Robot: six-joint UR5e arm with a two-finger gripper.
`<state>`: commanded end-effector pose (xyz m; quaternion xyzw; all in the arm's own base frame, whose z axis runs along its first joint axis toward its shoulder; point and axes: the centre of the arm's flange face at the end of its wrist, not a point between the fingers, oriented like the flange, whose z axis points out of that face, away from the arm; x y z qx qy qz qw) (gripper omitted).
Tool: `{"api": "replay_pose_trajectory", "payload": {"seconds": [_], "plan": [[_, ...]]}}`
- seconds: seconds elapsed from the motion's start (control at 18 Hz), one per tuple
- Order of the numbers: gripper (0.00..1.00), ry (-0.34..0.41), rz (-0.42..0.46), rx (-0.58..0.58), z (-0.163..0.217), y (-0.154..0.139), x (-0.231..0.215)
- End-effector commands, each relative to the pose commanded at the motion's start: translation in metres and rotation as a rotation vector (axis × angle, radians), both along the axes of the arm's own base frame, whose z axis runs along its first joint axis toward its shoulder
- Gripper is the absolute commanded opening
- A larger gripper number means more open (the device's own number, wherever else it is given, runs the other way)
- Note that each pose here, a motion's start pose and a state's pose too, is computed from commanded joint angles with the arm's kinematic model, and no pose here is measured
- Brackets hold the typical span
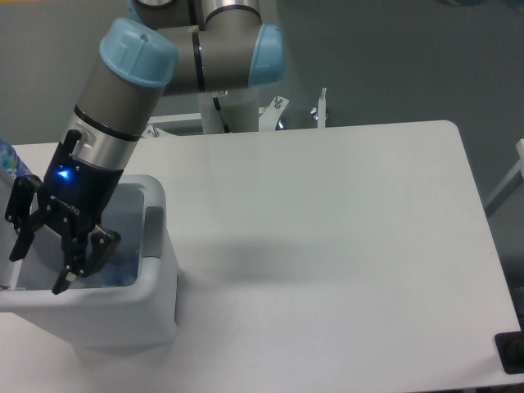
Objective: Place the trash in the trash can
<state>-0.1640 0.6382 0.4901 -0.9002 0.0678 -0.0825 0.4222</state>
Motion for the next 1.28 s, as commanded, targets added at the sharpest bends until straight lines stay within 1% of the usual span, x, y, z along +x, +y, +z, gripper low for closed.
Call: {"api": "replay_pose_trajectory", "payload": {"seconds": [0.11,0.22,0.39,0.44,0.5,0.56,0.67,0.72,0.83,0.89,0.94,1.0,1.06,1.17,1.28], "plan": [[1.00,0.003,0.010,0.000,0.001,-0.001,-0.005],[1.00,0.006,0.037,-0.007,0.001,-0.004,-0.015],[1.00,0.059,0.189,-0.015,0.020,-0.031,-0.068],[1.00,0.087,0.238,-0.030,0.020,-0.037,-0.085],[1.00,0.118,0.305,-0.045,0.023,-0.050,-0.112],[1.00,0.142,0.354,-0.062,0.022,-0.058,-0.131],[1.00,0.193,0.444,-0.095,0.024,-0.076,-0.163],[1.00,0.210,0.475,-0.102,0.026,-0.086,-0.178],[1.00,0.266,0.483,-0.116,0.031,-0.093,-0.189],[1.00,0.295,0.507,-0.133,0.032,-0.103,-0.202],[1.00,0.333,0.517,-0.155,0.032,-0.111,-0.212],[1.00,0.381,0.508,-0.192,0.031,-0.116,-0.218],[1.00,0.430,0.485,-0.244,0.026,-0.121,-0.224],[1.00,0.521,0.418,-0.343,0.026,-0.143,-0.236],[1.00,0.559,0.334,-0.428,0.028,-0.169,-0.250]]}}
